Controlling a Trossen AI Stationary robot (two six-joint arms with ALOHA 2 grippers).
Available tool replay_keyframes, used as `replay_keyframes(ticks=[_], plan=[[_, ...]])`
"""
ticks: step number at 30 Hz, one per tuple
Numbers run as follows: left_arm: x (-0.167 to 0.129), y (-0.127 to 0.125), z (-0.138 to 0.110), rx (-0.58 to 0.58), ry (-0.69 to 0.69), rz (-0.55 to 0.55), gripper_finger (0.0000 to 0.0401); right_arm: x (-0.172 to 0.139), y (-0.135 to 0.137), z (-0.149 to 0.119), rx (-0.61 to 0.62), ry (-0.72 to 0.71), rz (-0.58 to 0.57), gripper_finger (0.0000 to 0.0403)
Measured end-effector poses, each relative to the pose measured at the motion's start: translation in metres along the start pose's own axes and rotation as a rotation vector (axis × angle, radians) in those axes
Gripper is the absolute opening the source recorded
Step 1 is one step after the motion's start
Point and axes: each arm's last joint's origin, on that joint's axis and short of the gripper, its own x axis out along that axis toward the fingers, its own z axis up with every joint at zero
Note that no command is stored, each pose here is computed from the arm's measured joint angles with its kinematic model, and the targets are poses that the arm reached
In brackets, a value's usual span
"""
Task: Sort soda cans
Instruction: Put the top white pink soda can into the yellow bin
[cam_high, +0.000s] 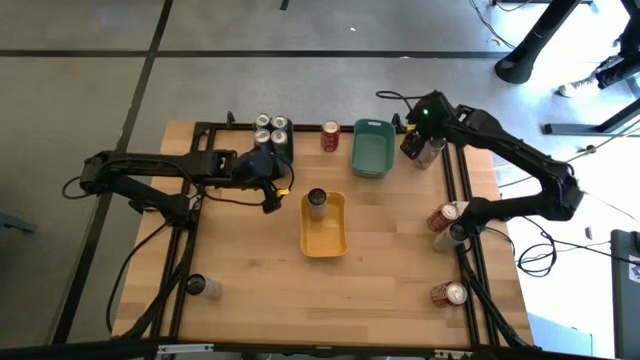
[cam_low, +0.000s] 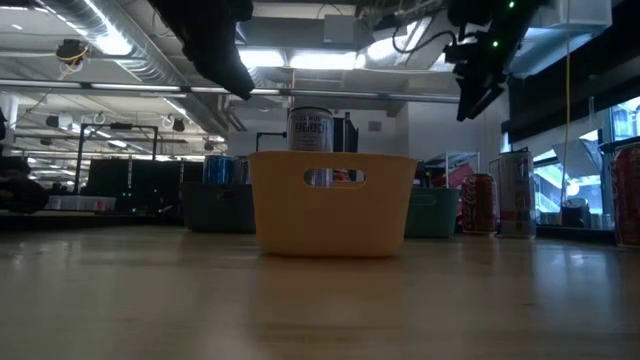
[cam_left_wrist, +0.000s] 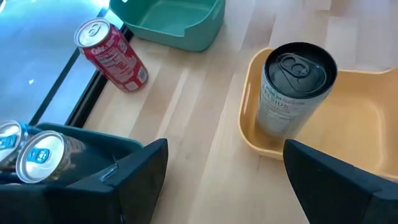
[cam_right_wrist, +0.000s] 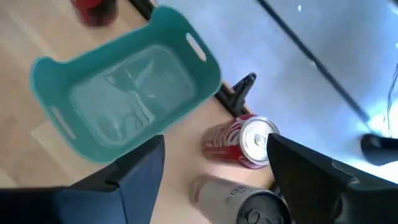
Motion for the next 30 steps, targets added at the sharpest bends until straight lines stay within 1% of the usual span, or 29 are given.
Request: replay_keyframes(ticks=[3,6,8,9,11,13,19,20,22,25,30], plan=[[0.000,0.000,0.001,0.019,-0.005,0.001,0.0306,0.015,-0.009,0.000,0.030,0.057,-0.017,0.0311],[0.001,0.001,0.001,0.023,-0.004,0.003,0.0306,0.032,-0.017,0.000,0.060,0.127,-0.035,0.0355],[0.001,0.002,0.001,0.016,-0.002,0.008,0.0306,0.042,-0.023,-0.002,0.104,0.179,-0.053,0.0385],[0.001,0.003,0.000,0.013,-0.002,0.009,0.0306,0.047,-0.025,-0.003,0.117,0.203,-0.067,0.0392],[0.001,0.003,0.000,0.009,0.000,0.009,0.0306,0.051,-0.028,-0.006,0.122,0.245,-0.078,0.0389],[0.001,0.003,0.000,0.008,0.000,0.009,0.0306,0.052,-0.028,-0.009,0.118,0.284,-0.077,0.0374],[0.001,0.003,0.000,0.007,-0.001,0.009,0.0306,0.050,-0.026,-0.015,0.098,0.344,-0.063,0.0344],[0.001,0.003,0.000,0.007,-0.001,0.009,0.0306,0.050,-0.027,-0.015,0.098,0.347,-0.074,0.0342],[0.001,0.003,0.000,0.005,-0.001,0.009,0.0306,0.050,-0.028,-0.015,0.098,0.352,-0.132,0.0338],[0.001,0.003,0.000,0.001,-0.001,0.008,0.0306,0.050,-0.031,-0.015,0.124,0.357,-0.201,0.0335],[0.001,0.003,0.000,-0.012,0.000,0.008,0.0306,0.055,-0.039,-0.020,0.228,0.393,-0.167,0.0335]])
